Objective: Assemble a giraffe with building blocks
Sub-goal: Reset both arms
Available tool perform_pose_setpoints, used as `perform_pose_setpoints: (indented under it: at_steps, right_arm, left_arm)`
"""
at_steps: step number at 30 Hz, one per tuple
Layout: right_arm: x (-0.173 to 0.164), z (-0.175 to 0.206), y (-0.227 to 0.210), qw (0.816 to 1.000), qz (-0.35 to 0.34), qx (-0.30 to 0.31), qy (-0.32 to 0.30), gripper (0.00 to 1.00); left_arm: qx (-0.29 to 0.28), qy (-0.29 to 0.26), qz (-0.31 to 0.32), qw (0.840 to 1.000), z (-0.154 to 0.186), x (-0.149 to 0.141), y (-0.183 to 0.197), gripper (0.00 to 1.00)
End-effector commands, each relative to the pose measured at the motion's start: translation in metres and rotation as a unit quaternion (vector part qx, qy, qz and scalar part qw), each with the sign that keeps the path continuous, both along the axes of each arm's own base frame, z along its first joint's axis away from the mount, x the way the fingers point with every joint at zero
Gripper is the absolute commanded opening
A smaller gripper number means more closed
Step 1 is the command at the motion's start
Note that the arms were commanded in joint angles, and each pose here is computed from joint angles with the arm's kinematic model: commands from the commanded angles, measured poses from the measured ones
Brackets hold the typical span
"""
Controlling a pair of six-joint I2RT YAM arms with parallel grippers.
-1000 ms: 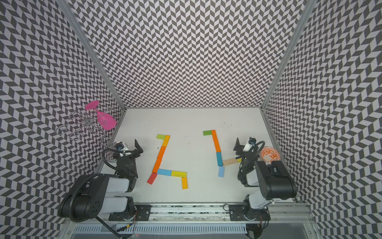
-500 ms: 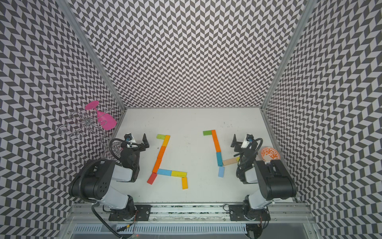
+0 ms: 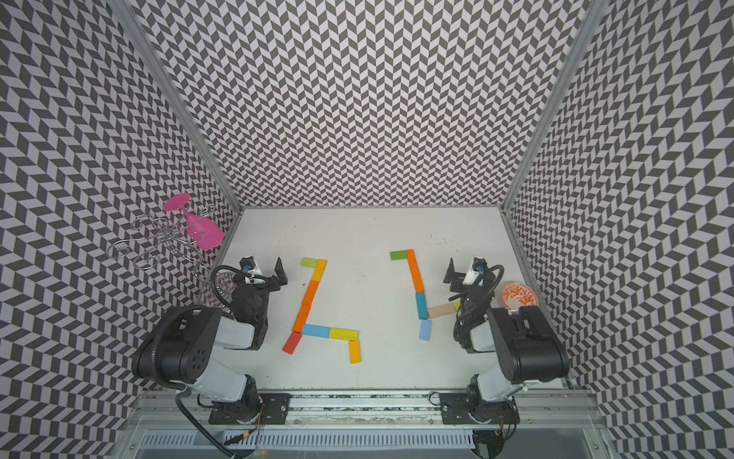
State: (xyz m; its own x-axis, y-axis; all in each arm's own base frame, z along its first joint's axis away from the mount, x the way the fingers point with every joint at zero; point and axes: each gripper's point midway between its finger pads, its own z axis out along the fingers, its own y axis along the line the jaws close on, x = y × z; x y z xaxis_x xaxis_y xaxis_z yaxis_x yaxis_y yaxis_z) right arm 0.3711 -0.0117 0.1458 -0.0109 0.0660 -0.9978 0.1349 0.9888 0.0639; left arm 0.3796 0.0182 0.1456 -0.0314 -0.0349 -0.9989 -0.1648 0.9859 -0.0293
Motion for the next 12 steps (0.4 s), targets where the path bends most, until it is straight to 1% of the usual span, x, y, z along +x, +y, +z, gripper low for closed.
perform_pose_setpoints:
  at_steps: [1, 12]
  right_arm:
    - [0.0018, 0.0076, -0.0003, 1.0, -0.003, -0.006, -0.016, 1.0]
    - [0.0018, 0.0076, -0.0001, 1.0, -0.003, -0.005, -0.016, 1.0]
  left_arm:
    - [0.006, -0.003, -0.003, 1.0, 0.0029, 0.0004, 0.0004, 1.0]
    - [0.006, -0.003, -0.002, 1.0, 0.0029, 0.0004, 0.0005, 1.0]
